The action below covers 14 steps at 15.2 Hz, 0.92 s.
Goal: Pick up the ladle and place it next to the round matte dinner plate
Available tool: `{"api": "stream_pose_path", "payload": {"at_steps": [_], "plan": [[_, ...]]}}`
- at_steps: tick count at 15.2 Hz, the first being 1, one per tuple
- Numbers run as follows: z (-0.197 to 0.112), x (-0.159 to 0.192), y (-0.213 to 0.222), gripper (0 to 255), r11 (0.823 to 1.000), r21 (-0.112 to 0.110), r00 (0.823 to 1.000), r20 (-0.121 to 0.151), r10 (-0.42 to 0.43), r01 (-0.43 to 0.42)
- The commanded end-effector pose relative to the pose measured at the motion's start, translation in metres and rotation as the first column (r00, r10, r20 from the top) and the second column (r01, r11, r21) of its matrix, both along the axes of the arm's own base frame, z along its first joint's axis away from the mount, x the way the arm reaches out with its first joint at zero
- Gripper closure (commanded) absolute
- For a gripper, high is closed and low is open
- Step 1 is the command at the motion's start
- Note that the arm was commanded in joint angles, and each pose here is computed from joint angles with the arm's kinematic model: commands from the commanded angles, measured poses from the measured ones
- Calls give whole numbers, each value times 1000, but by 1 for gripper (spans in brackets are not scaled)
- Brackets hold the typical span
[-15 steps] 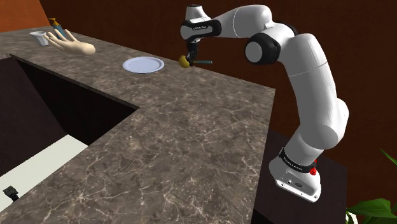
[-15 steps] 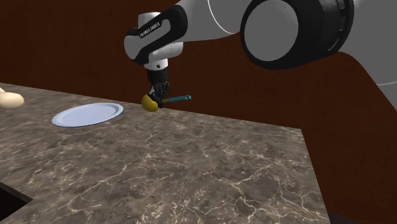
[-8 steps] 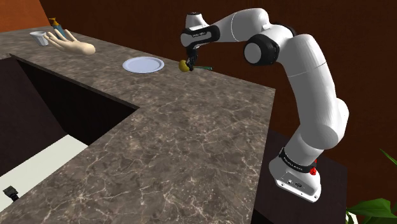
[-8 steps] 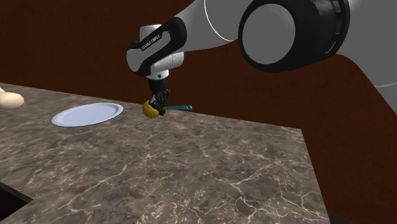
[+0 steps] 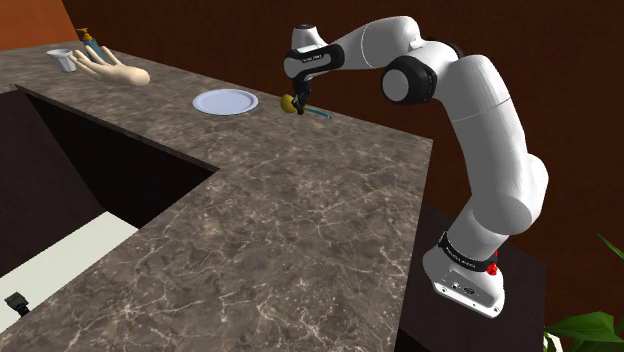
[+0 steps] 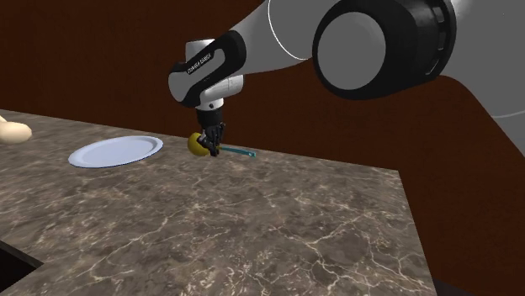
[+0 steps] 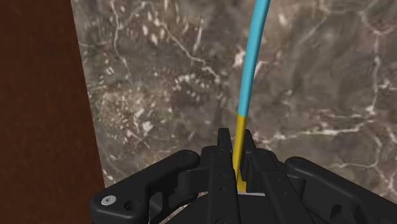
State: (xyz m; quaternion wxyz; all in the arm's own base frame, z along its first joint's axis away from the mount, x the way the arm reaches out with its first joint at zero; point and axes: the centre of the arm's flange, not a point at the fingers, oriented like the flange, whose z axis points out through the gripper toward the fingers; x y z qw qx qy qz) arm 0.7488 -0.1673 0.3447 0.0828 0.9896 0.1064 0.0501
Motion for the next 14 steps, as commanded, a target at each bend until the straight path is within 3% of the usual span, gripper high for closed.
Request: {"api": "stream_pose_path", "payload": {"at_steps": [1,2,3,8,12,14], "plan": [[-1,0,1,255,1000,1,1000,-1,1,-1],[-1,0,1,255,1000,1,1000,-1,1,-1],[-1,0,1,0,1000,1,1000,-1,1,-1],[-1,0,1,0,1000,1,1000,-1,1,-1],[48,-6,8,0,1000,1,1000,-1,1,-1],[48,-6,8,0,1000,1,1000,-1,1,-1]]}}
